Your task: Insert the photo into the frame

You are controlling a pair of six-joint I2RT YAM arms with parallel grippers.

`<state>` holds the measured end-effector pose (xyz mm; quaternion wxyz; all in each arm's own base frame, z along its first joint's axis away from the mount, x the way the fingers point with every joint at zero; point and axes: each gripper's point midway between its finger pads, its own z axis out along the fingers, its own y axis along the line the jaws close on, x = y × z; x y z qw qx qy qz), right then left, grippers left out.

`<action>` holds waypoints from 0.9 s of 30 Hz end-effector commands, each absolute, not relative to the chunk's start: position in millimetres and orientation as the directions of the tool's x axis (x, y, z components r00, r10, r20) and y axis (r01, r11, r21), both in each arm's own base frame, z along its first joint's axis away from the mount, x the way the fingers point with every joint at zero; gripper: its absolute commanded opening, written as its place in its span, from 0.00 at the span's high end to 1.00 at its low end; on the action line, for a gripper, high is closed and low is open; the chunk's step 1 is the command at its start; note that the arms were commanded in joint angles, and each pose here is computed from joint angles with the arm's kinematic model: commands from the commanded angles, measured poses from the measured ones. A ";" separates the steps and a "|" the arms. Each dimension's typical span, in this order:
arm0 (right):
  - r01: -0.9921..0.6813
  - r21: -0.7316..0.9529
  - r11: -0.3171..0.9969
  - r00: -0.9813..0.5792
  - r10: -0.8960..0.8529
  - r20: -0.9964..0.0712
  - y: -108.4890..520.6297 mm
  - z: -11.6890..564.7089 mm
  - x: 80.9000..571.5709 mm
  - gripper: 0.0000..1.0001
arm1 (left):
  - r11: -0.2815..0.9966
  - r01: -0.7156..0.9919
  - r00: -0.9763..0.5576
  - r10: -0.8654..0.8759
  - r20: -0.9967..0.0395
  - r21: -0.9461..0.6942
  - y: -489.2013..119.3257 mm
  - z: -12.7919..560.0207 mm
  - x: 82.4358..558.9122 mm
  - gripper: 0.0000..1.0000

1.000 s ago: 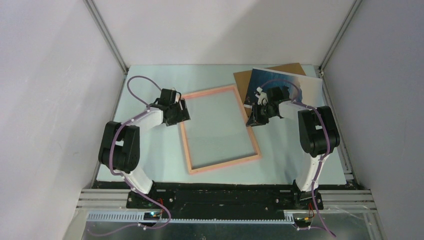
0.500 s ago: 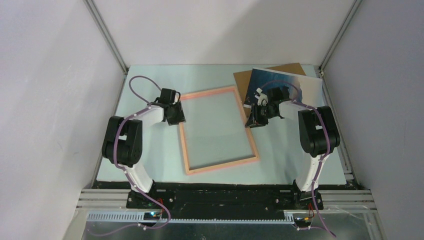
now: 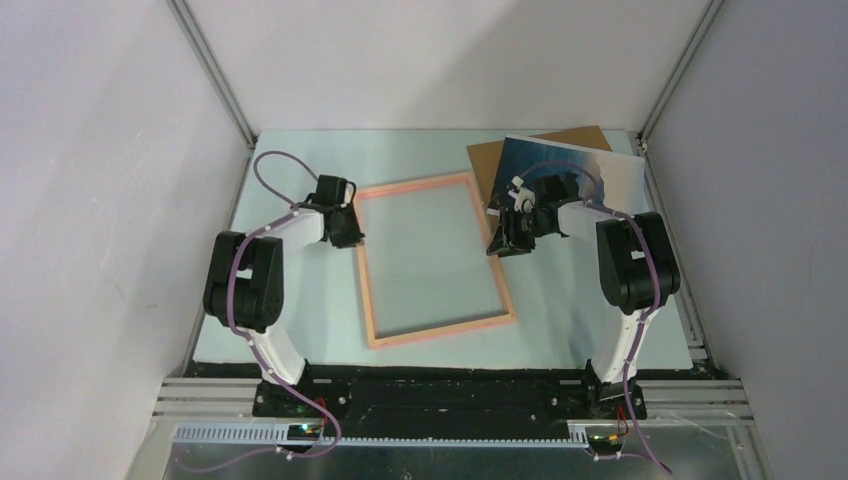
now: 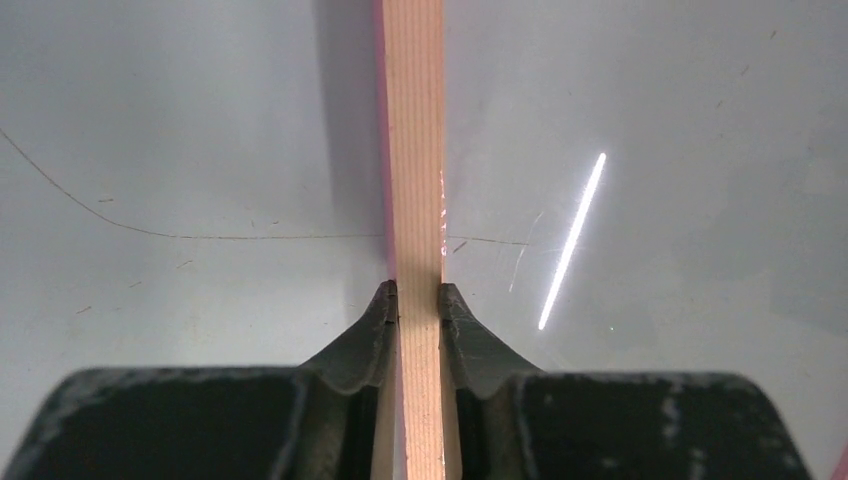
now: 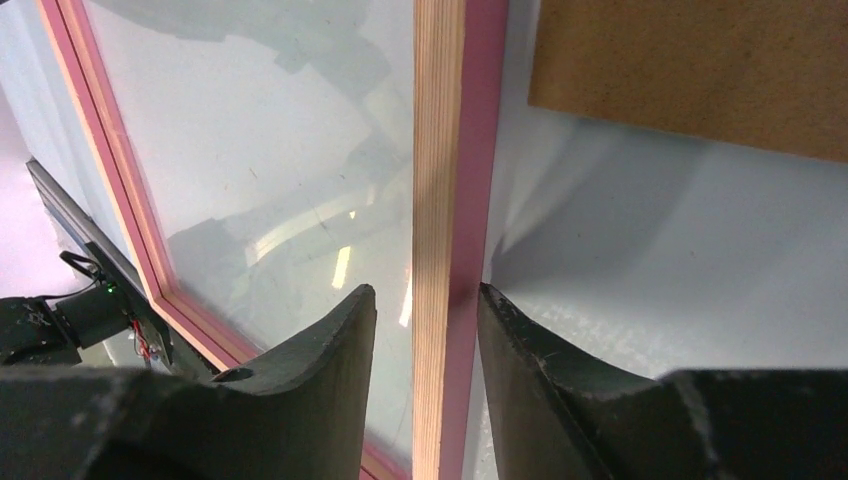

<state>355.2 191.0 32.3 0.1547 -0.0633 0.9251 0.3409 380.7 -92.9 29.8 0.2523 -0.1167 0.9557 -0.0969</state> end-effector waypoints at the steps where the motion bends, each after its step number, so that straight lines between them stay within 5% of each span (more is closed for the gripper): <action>1: -0.248 0.634 0.733 -0.941 -0.028 -0.337 200.9 38.8 356.3 0.53 | 0.958 -0.158 -0.809 -0.264 -0.525 -0.239 -83.0 48.4 403.5 0.92; 5: -0.254 0.638 0.727 -0.942 -0.035 -0.335 203.7 39.0 354.2 0.51 | 0.965 -0.152 -0.804 -0.245 -0.542 -0.212 -74.3 53.3 409.2 1.00; 27: -0.299 0.669 0.680 -0.946 -0.117 -0.304 235.5 32.8 331.9 0.42 | 0.985 -0.169 -0.820 -0.153 -0.552 -0.023 -28.1 55.4 436.6 1.00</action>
